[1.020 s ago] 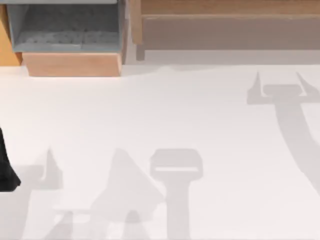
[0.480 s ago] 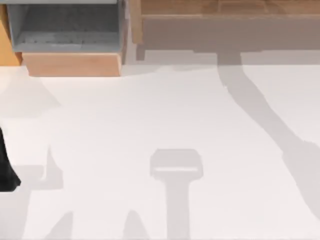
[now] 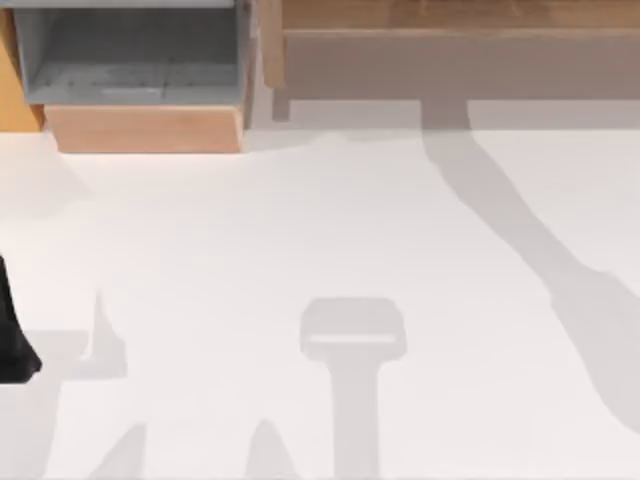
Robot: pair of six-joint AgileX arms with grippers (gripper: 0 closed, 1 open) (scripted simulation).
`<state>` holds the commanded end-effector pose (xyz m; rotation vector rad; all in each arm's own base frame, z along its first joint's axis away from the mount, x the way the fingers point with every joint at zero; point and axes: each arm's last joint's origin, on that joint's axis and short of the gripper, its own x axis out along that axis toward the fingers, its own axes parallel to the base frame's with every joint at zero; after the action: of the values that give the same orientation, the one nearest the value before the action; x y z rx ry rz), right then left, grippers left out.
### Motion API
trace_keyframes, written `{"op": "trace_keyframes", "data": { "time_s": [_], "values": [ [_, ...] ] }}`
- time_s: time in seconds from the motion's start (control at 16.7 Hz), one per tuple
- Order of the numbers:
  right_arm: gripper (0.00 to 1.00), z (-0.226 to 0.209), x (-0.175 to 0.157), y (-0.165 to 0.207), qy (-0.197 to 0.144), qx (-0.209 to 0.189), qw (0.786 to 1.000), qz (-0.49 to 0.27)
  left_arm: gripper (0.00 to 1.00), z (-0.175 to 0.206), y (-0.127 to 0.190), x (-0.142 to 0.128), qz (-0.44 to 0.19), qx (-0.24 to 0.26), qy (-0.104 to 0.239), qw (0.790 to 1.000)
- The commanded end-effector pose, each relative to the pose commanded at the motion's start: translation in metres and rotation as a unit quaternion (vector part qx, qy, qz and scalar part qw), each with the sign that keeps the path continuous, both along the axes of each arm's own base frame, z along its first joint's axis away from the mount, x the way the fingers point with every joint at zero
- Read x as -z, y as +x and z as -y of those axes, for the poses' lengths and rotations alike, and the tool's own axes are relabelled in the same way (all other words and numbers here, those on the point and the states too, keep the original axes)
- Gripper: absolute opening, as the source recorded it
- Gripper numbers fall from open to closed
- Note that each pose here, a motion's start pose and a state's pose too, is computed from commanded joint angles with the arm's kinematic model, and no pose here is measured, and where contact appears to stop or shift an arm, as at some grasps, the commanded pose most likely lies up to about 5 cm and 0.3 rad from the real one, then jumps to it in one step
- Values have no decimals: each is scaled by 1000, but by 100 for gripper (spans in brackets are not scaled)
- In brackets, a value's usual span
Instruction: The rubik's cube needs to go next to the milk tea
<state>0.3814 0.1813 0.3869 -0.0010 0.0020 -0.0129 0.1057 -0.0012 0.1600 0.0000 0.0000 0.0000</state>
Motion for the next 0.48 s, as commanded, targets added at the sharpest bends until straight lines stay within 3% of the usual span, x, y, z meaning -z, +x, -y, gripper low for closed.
{"op": "trace_keyframes", "data": {
  "time_s": [0.48],
  "values": [
    [100,-3,-2,46,1,-1,1000,2,100,0,0,0,0,0,0,1000]
  ]
}}
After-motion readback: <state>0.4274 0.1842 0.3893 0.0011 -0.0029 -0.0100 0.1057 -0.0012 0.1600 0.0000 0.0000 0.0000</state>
